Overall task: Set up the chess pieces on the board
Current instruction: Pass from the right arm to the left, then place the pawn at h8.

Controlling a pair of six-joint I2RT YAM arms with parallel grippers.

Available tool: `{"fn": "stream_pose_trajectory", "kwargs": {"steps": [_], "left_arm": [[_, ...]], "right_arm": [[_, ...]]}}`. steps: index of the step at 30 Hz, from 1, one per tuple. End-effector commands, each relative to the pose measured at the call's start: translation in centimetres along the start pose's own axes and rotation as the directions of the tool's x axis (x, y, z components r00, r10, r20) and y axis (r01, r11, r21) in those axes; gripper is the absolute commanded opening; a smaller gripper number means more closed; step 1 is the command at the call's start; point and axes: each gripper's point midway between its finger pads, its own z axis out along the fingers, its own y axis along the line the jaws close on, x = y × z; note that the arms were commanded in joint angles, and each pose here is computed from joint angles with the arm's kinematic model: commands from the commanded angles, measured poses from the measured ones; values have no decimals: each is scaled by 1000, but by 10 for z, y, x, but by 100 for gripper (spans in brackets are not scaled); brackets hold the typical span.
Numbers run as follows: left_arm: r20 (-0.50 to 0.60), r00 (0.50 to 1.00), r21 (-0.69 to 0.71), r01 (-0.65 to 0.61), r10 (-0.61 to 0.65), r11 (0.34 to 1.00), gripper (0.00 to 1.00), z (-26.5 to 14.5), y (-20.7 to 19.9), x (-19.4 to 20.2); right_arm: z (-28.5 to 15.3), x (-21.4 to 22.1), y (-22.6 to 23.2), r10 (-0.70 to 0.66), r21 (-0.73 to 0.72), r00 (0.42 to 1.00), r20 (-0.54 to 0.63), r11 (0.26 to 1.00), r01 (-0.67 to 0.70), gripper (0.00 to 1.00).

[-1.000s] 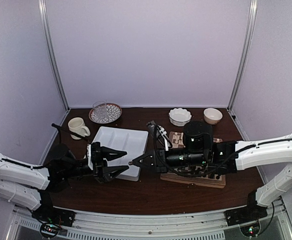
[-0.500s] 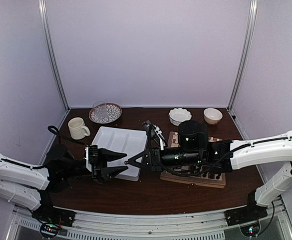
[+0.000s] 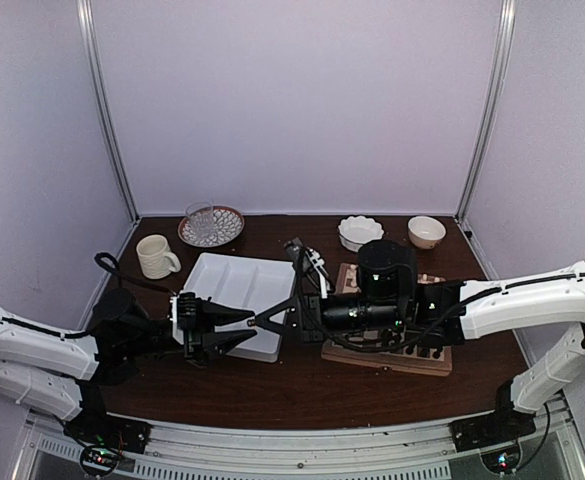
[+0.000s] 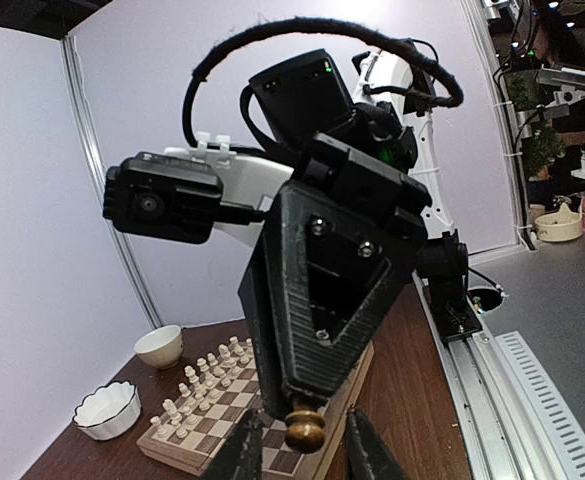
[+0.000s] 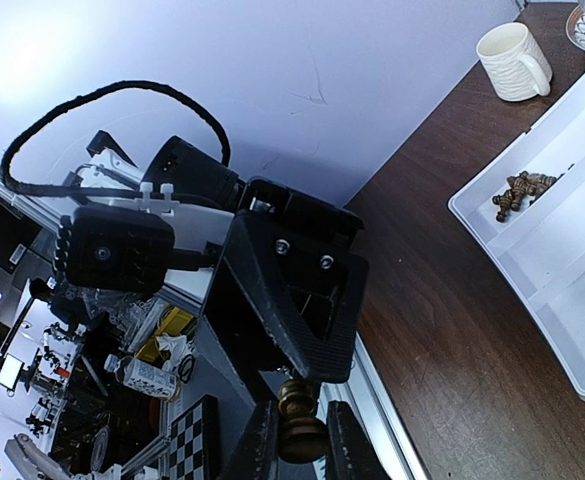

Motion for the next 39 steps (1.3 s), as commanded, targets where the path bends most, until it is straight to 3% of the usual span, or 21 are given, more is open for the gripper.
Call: {"fn": "stream_pose_trajectory", "kwargs": {"steps": [1,7,13,21,25,28,34,35,39], "left_arm": [[47,998,-12,-38,38,999,24,0,2,-15],[50,998,-16,-37,38,999,7,0,3,-17],[41,999,-24,-31,32,999,1,0,5,-16],[-14,1000,-60,-1,1,998,0,4,14,-8],[-80,996,-70,32,-38,997,0,11,19,2],[-182,979,-77,75,-88,994,0,22,25,18],[-470,854,-110,194,-223,975,0,50,38,58],[-539,802,-126,227,-259,966,0,51,37,70],[-667,677,-147,288,-310,946,0,72,43,80]], "right_arm": [[2,-10,15,-8,-50,1000,24,999,9,11],[4,-9,13,-4,-41,1000,20,999,5,13],[0,-10,6,-12,-6,999,37,1000,12,17],[-23,-13,-6,-66,113,996,53,992,59,45],[-56,-19,-23,-140,286,990,33,950,125,55],[-88,-33,-38,-221,438,975,3,877,197,60],[-155,-75,-70,-304,694,951,-53,674,254,59],[-164,-83,-73,-309,714,950,-49,654,250,60],[-200,-111,-97,-329,813,944,-11,546,200,60]]}}
